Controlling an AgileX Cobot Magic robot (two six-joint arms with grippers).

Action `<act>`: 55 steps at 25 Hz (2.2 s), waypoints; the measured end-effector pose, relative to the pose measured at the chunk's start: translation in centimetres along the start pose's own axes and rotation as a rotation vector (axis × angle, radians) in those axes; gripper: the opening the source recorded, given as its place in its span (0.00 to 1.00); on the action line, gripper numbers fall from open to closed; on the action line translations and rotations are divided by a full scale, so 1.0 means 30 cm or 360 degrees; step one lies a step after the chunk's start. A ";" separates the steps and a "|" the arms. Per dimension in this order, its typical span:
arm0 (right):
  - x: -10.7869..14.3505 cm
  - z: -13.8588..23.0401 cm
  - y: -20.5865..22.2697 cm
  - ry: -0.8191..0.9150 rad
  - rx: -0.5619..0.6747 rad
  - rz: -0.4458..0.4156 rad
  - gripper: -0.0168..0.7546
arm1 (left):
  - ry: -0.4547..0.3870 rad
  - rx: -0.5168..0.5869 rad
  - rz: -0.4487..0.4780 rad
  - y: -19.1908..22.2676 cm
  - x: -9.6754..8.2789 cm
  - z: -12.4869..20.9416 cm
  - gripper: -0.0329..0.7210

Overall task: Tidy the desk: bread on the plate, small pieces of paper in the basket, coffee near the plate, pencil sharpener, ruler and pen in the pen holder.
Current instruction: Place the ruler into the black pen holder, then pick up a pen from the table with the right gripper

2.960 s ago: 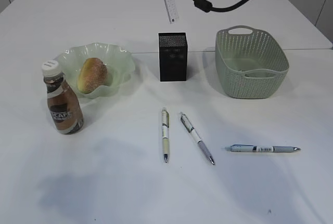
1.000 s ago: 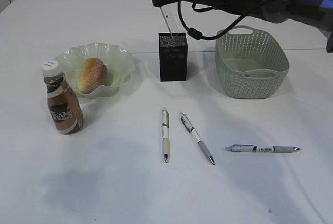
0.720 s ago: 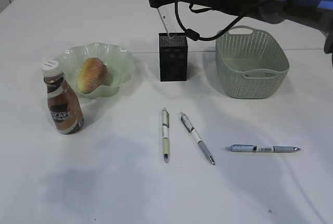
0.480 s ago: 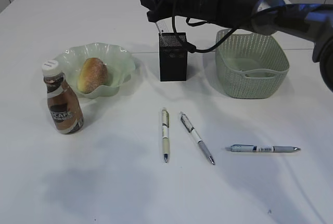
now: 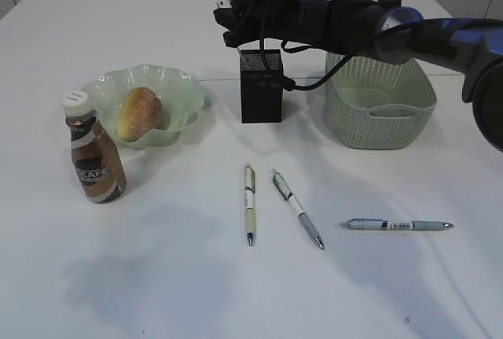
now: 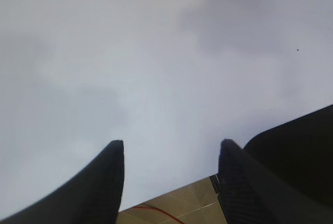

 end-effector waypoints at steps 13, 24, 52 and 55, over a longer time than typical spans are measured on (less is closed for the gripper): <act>-0.005 0.009 0.001 0.0008 0.0016 0.0017 0.62 | 0.0003 -0.0001 -0.0005 0.000 0.002 -0.001 0.58; -0.044 -0.119 -0.024 0.0116 -0.0088 0.0054 0.65 | 0.0005 -0.0003 -0.0010 0.000 0.003 -0.001 0.58; 0.152 -0.353 -0.389 0.0448 0.0483 -0.0941 0.62 | -0.0002 0.0004 0.0003 0.000 -0.001 0.001 0.58; 0.103 -0.205 -0.418 0.0556 0.0976 -0.0696 0.62 | -0.0007 0.0016 0.0011 0.000 -0.004 0.006 0.58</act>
Point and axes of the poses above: a point on each arm's last joint axis where the gripper is mounted, y pointing out along that axis toward the gripper, x along the wrist's bending axis when the last joint is at zero, z = x × y, the point moved 7 cm from there along y, pointing out along that axis toward the gripper, and after that the axes turned 6 degrees about -y, right-handed, at the moved point
